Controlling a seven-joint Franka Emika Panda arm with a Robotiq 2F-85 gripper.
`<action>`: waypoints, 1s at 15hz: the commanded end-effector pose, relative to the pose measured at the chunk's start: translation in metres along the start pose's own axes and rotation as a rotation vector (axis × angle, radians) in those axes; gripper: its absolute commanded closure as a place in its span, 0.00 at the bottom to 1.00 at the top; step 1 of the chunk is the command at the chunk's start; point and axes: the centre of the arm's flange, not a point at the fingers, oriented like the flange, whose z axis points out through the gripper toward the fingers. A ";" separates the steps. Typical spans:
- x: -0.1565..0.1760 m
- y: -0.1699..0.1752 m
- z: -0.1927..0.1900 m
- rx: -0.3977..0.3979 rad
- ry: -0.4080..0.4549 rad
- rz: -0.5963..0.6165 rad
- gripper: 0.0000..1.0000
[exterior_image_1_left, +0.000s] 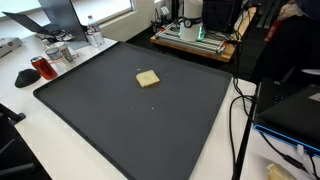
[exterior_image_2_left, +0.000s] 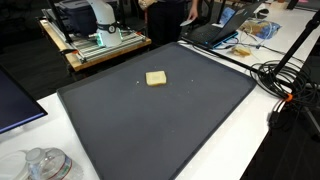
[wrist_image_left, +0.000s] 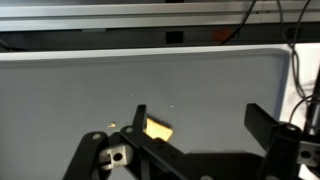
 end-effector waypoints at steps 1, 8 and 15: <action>-0.029 -0.065 -0.022 0.086 0.017 -0.182 0.00; -0.060 -0.142 -0.067 0.167 0.053 -0.526 0.00; -0.061 -0.149 -0.088 0.188 0.076 -0.668 0.62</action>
